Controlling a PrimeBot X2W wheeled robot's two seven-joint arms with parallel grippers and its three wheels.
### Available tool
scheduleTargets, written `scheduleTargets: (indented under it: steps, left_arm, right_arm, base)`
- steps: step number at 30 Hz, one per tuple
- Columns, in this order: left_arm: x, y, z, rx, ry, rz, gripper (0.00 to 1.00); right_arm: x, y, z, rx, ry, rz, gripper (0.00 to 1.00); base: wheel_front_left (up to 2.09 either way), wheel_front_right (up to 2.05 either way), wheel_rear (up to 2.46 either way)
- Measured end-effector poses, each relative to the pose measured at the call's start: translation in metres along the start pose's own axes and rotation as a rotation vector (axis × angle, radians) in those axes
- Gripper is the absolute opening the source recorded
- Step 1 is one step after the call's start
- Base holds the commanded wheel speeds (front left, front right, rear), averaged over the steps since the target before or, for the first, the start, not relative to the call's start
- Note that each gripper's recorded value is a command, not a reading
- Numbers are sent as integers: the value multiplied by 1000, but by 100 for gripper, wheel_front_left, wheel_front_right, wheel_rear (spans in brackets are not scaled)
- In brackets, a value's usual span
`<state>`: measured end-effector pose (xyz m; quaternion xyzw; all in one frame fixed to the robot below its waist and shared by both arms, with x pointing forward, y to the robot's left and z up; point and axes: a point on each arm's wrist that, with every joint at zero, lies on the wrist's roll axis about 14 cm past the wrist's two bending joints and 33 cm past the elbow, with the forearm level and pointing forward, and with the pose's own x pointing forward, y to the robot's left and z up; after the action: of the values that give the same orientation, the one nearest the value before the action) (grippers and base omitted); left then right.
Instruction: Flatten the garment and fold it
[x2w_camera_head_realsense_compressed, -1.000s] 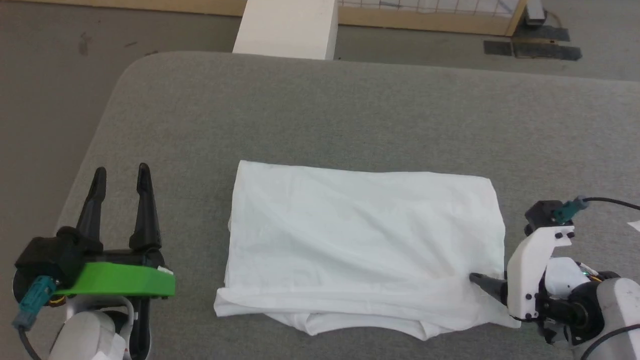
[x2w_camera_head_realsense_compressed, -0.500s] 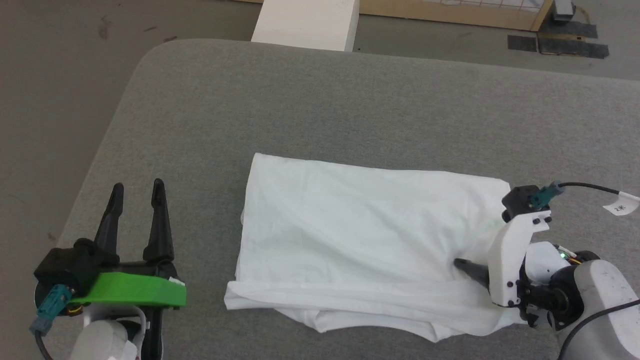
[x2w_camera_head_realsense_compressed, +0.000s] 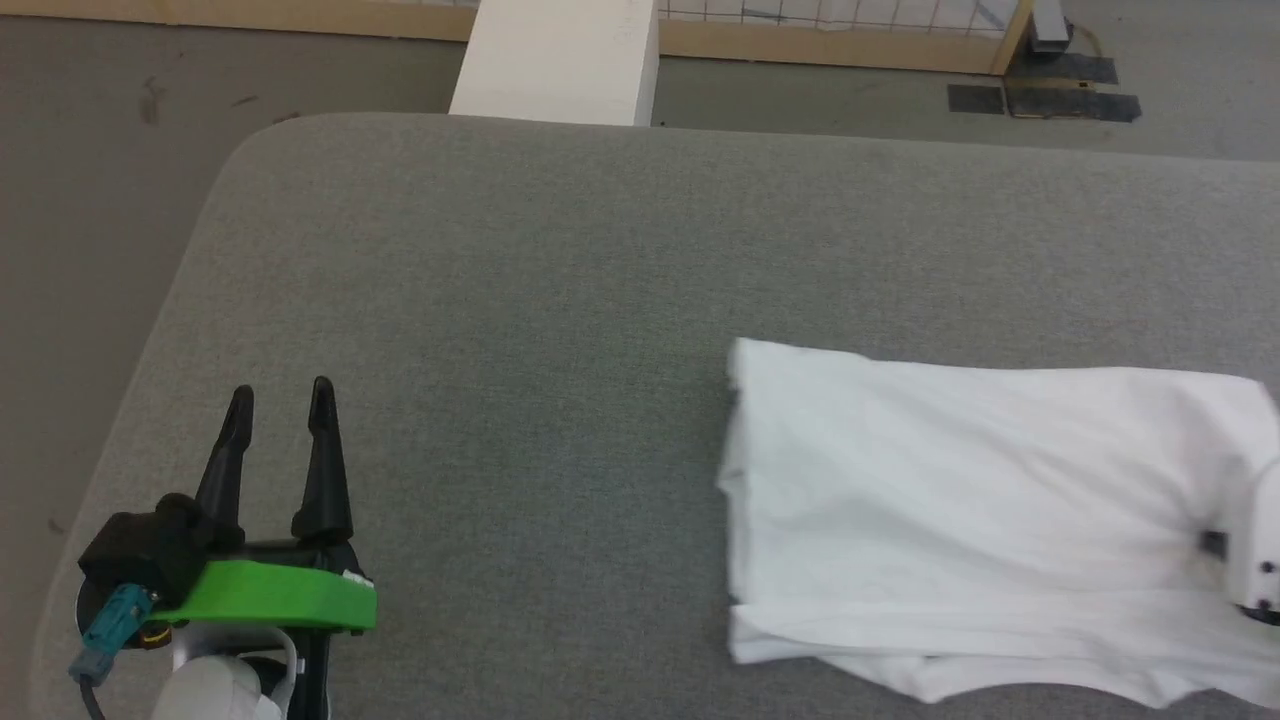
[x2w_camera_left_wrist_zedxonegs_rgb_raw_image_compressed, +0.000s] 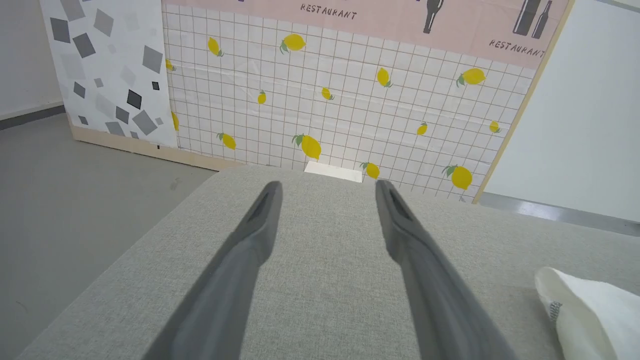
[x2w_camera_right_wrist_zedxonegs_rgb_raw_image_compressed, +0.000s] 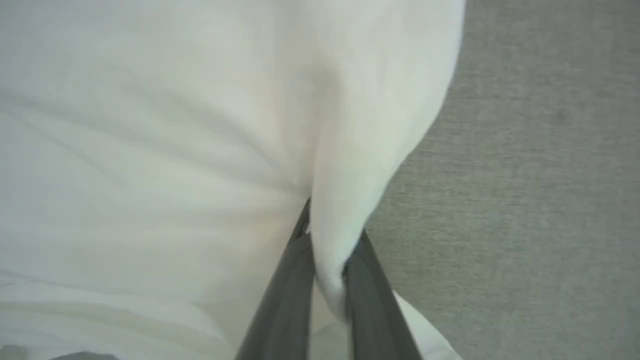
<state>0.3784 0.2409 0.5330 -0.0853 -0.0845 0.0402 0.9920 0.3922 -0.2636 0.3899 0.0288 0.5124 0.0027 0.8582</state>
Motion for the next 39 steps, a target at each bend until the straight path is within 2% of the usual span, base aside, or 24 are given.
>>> scheduleTargets:
  steps: [3, 6, 11, 16, 22, 31, 39]
  left_arm:
    - [2, -3, 0, 0, -1, -8, 100]
    - [3, -4, 0, -3, -4, -13, 100]
    - [0, -9, 1, -13, -7, -24, 100]
    - [-4, -10, 1, -19, -4, -26, 100]
    - [-3, -17, 4, -26, -18, -40, 100]
    - [-10, -12, 1, -30, -5, -26, 100]
    - [-19, 4, -4, -20, 19, 24, 100]
  right_arm:
    - [-9, -28, 2, 6, -9, -103, 0]
    - [-15, -26, 6, -9, -32, -121, 0]
    - [-35, 6, 31, -213, -107, -112, 0]
    - [-61, 48, 36, -357, -134, -13, 0]
    - [-76, 102, 28, -454, -142, 136, 0]
    - [-50, 180, 22, -552, -107, 309, 0]
    - [-12, 211, 3, -603, -16, 355, 0]
  base:
    - [0, 0, 0]
    - [0, 0, 0]
    - [0, 0, 0]
    - [0, 0, 0]
    - [0, 0, 0]
    - [0, 0, 0]
    - [0, 0, 0]
